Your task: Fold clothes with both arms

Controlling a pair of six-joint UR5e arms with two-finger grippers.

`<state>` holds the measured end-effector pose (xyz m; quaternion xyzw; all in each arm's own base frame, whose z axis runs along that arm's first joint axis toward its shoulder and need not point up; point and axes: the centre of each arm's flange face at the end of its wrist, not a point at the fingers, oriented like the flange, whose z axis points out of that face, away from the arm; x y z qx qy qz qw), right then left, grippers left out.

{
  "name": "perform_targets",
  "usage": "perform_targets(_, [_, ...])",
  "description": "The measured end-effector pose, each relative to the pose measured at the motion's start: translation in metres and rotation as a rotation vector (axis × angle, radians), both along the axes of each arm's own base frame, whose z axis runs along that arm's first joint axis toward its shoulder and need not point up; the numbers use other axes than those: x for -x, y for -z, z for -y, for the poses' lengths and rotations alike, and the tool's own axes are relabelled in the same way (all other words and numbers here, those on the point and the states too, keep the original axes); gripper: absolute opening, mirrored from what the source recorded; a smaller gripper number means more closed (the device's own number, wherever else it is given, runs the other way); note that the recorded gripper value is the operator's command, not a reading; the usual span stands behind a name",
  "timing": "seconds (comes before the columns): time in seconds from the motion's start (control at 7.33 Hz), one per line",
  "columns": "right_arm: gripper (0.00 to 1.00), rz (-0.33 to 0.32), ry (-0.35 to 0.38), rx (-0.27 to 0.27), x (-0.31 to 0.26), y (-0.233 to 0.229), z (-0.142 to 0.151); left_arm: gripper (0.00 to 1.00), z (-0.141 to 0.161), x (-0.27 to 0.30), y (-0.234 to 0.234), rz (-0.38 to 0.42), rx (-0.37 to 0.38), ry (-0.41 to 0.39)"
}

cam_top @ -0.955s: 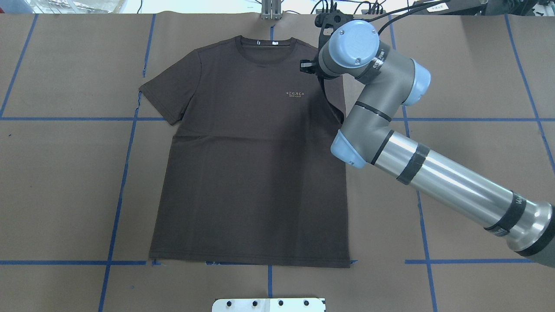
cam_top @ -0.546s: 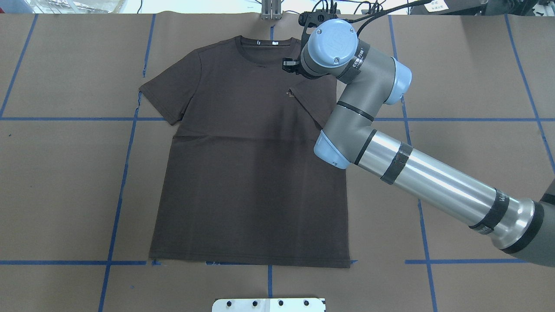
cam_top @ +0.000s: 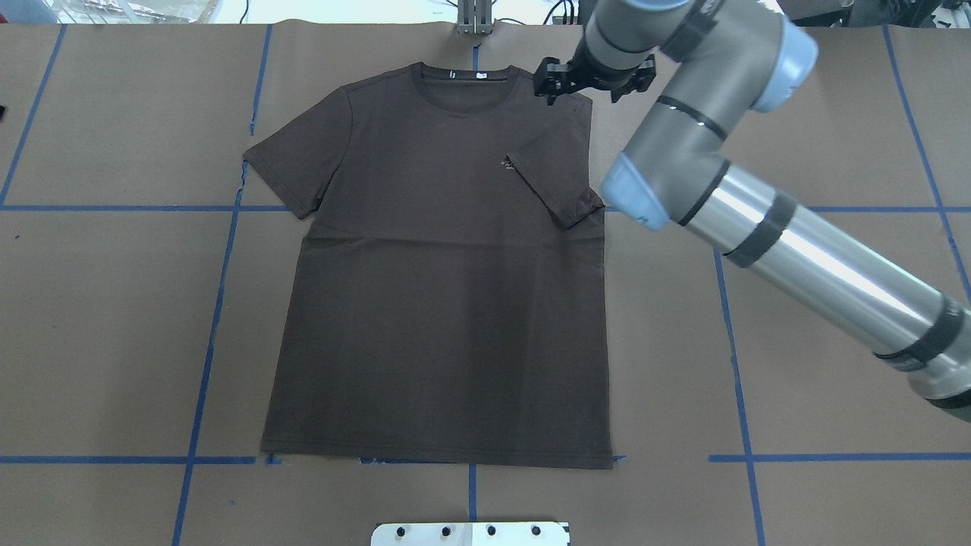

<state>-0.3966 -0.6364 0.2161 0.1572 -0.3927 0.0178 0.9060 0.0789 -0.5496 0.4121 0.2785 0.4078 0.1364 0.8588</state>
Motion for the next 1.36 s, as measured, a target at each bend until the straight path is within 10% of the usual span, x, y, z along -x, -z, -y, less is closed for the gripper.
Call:
perform_targets(0.41, [1.0,0.013,0.071,-0.03,-0.084,-0.041,-0.011,0.6,0.046,-0.138,0.018,-0.1,0.191,0.141])
perform_targets(1.36, [1.0,0.003,0.074,-0.032,-0.092,-0.056,-0.015,0.43,0.114,-0.265,-0.06,-0.135,0.206,0.313])
